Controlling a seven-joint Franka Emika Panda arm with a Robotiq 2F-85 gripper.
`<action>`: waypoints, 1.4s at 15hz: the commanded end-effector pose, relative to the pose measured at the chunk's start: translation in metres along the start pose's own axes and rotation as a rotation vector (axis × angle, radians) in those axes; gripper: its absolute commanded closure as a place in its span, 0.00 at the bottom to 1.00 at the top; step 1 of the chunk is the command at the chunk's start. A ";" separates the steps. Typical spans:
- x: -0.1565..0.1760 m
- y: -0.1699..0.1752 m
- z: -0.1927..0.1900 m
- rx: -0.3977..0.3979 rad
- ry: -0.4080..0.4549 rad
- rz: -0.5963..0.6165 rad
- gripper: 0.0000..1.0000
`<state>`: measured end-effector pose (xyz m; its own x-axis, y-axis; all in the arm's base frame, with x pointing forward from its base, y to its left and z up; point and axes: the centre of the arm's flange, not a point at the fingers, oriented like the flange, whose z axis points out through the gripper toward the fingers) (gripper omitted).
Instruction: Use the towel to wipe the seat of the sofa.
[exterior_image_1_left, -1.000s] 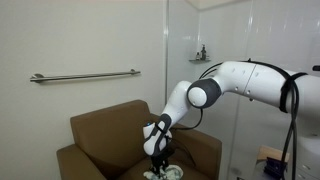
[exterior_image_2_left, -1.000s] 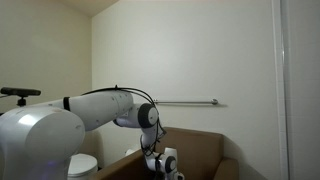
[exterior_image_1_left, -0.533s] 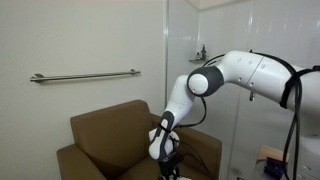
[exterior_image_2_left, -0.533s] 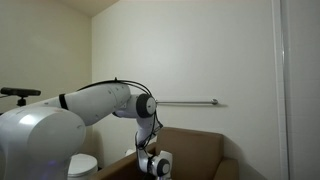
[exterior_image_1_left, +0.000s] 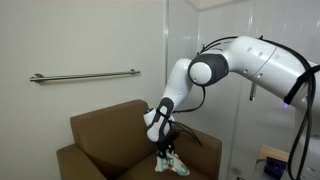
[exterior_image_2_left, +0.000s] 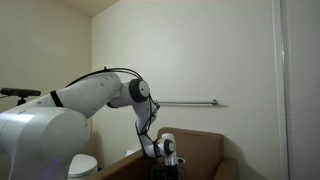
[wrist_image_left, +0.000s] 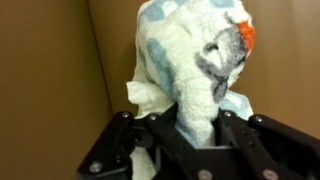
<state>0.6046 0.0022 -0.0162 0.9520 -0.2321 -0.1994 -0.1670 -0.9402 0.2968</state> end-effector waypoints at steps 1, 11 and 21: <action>0.053 0.000 -0.035 -0.082 0.125 0.007 0.93; 0.086 -0.029 0.076 0.042 -0.069 -0.094 0.93; -0.015 -0.035 0.075 0.046 -0.213 -0.123 0.93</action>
<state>0.6286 0.0091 -0.1161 0.9295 -0.1191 -0.3489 -0.0454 -0.9761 0.2124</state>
